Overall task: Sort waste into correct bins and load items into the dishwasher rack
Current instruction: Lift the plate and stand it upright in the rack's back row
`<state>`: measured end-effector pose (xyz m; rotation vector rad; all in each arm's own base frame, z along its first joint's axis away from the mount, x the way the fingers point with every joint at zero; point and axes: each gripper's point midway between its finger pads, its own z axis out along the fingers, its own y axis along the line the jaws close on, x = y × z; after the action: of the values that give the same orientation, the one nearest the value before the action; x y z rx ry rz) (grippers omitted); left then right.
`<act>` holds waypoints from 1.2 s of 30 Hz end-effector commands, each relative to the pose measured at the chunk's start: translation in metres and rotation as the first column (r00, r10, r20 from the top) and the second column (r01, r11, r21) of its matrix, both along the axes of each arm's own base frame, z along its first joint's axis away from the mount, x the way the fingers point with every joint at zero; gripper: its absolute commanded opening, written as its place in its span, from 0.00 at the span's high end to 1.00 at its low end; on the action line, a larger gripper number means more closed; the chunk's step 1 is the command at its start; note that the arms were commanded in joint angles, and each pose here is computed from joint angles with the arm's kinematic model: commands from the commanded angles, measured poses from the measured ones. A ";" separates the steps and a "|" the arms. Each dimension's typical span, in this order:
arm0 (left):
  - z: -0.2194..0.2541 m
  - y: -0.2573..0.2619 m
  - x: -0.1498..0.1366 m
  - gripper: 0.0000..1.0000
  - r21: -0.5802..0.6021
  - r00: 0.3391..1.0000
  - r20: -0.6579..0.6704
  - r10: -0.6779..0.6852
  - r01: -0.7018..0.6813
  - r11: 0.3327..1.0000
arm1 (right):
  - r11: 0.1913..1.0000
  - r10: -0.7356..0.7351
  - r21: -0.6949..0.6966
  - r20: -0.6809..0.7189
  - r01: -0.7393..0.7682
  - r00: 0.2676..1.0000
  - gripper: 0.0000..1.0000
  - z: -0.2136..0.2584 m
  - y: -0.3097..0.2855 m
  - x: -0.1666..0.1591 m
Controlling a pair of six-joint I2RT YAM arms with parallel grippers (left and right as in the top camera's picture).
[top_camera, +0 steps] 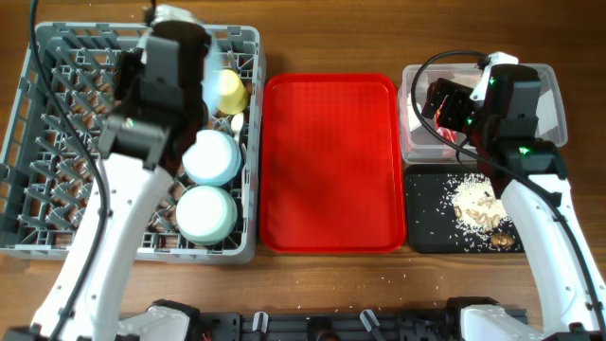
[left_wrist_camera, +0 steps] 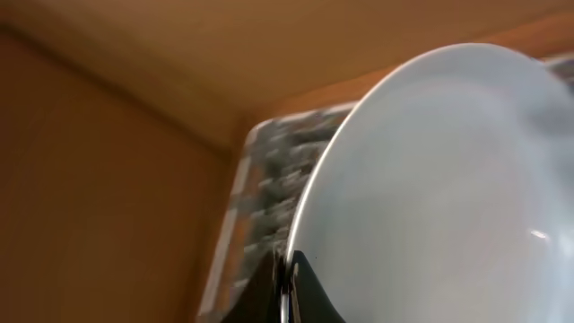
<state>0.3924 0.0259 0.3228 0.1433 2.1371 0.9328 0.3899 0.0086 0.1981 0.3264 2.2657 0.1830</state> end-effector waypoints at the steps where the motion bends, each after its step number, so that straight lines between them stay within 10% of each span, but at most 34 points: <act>1: 0.007 0.030 0.002 0.96 0.279 0.989 -0.124 0.077 -0.040 0.959 | 1.000 0.023 -0.002 -0.004 -0.023 1.000 0.00 -0.001 0.004 0.002; 23: -0.117 0.001 0.076 0.95 0.292 0.945 -0.326 0.026 0.075 0.954 | 1.000 0.023 -0.002 -0.004 -0.023 1.000 0.00 -0.001 0.004 0.002; 28: -0.116 -0.033 0.076 0.77 0.290 0.946 -0.320 -0.043 0.142 0.946 | 1.000 0.023 -0.002 -0.003 -0.023 1.000 0.00 -0.001 0.004 0.002; 31: -0.115 -0.045 0.075 0.30 0.295 0.945 -0.319 -0.065 0.164 0.941 | 1.000 0.023 -0.002 -0.004 -0.023 1.000 0.00 -0.001 0.004 0.002; 36: -0.063 -0.044 0.071 0.21 0.245 0.996 -0.083 0.009 0.012 0.969 | 1.000 0.023 -0.002 -0.004 -0.023 1.000 0.00 -0.001 0.004 0.002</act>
<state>0.4718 -0.0174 0.2220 0.5217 2.1591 1.2869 0.3899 0.0086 0.1981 0.3264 2.2657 0.1830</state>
